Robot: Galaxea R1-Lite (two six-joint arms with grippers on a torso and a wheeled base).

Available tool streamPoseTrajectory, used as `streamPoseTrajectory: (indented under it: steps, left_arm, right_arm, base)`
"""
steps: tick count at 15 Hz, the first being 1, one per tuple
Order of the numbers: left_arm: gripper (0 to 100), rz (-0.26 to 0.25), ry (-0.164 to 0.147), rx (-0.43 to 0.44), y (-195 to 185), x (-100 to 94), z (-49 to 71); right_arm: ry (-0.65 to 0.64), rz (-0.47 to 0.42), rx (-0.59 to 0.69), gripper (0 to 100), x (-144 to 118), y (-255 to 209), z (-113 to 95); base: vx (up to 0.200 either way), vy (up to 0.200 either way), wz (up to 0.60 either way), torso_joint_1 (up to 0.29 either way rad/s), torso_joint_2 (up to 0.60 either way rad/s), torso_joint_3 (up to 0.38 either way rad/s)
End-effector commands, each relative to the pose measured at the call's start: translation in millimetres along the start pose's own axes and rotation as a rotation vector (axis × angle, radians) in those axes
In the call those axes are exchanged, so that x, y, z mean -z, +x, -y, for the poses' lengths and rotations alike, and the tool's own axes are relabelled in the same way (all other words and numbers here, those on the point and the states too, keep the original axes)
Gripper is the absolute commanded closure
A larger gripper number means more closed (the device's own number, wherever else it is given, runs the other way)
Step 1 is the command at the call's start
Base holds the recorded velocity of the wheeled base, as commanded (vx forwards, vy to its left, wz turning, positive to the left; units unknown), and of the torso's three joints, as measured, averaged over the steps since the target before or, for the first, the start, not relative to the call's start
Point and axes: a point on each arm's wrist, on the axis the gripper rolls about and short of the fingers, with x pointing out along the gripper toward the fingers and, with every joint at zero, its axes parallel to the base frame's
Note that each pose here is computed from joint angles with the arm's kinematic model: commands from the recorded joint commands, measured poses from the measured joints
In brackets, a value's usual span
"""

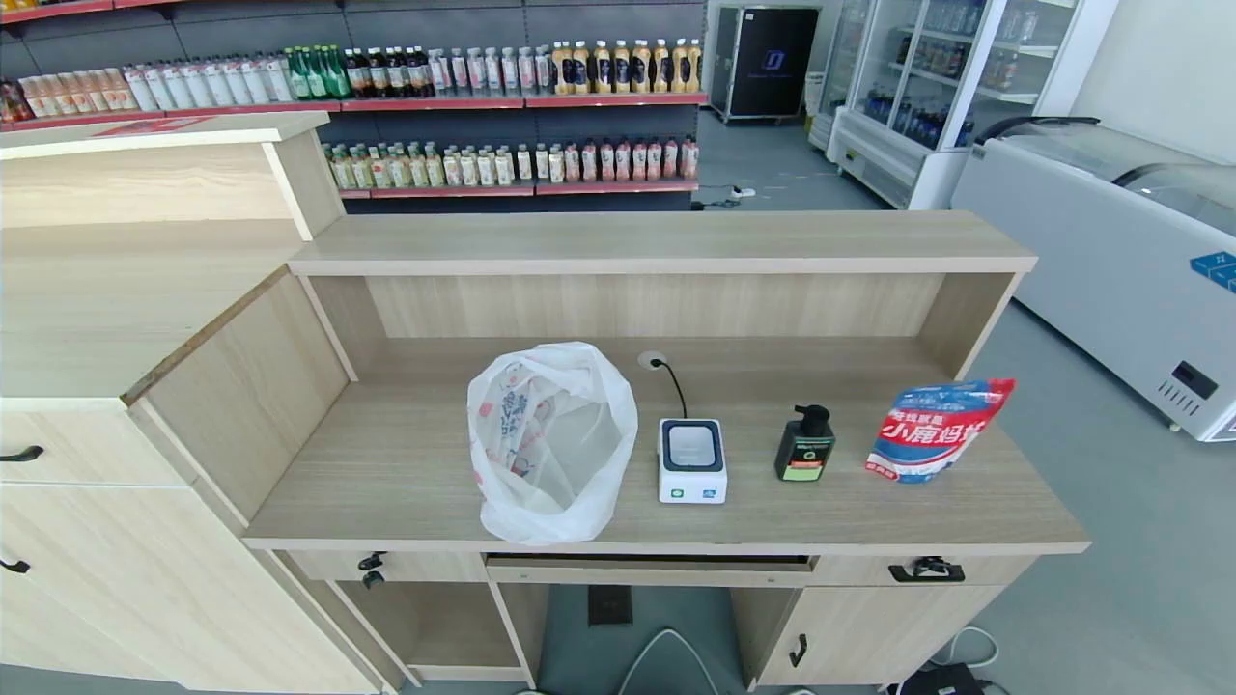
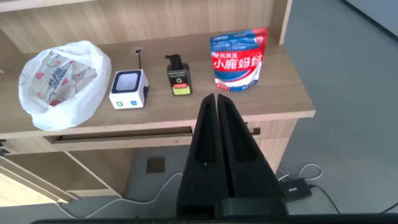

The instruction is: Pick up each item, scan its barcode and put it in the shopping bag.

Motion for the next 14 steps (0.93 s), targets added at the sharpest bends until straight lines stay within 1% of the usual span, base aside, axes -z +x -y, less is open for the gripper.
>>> streamPoseTrajectory:
  steps: [1,2,3,4,6,7,8,9,10,11,14]
  left_arm:
    - [0,0.001,0.001,-0.001,0,0.0,0.0]
    - [0,0.001,-0.001,-0.001,0,0.0,0.0]
    - [0,0.001,-0.001,-0.001,0,0.0,0.0]
    - [0,0.001,-0.001,-0.001,0,0.0,0.0]
    - [0,0.001,-0.001,-0.001,0,0.0,0.0]
    - [0,0.001,-0.001,-0.001,0,0.0,0.0]
    - [0,0.001,0.001,-0.001,0,0.0,0.0]
    - [0,0.001,-0.001,-0.001,0,0.0,0.0]
    - [0,0.001,-0.001,-0.001,0,0.0,0.0]
    - [0,0.001,-0.001,-0.001,0,0.0,0.0]
    - [0,0.001,-0.001,-0.001,0,0.0,0.0]
  right_arm:
    - [-0.001,-0.149,0.027,100,-79,80,-5]
    - [-0.015,-0.199,0.019,100,-75,102,-5]
    - [-0.036,-0.222,0.004,100,-68,123,-5]
    - [-0.071,-0.218,-0.013,100,-65,144,-5]
    - [-0.090,-0.210,-0.032,100,-62,175,0]
    - [-0.108,-0.215,-0.092,100,-55,203,5]
    - [-0.123,-0.210,-0.110,0,-47,225,13]
    - [-0.125,-0.215,-0.132,0,-37,243,18]
    - [-0.121,-0.239,-0.160,0,-24,259,24]
    - [-0.167,-0.266,-0.196,0,-7,277,29]
    - [-0.273,-0.259,-0.367,0,23,325,48]
  base:
    - [0.000,0.000,0.00,0.000,0.00,0.000]
    - [0.000,0.000,0.00,0.000,0.00,0.000]
    - [0.000,0.000,0.00,0.000,0.00,0.000]
    - [0.000,0.000,0.00,0.000,0.00,0.000]
    - [0.000,0.000,0.00,0.000,0.00,0.000]
    - [0.000,0.000,0.00,0.000,0.00,0.000]
    - [0.000,0.000,0.00,0.000,0.00,0.000]
    - [0.000,0.000,0.00,0.000,0.00,0.000]
    - [0.000,0.000,0.00,0.000,0.00,0.000]
    - [0.000,0.000,0.00,0.000,0.00,0.000]
    - [0.000,0.000,0.00,0.000,0.00,0.000]
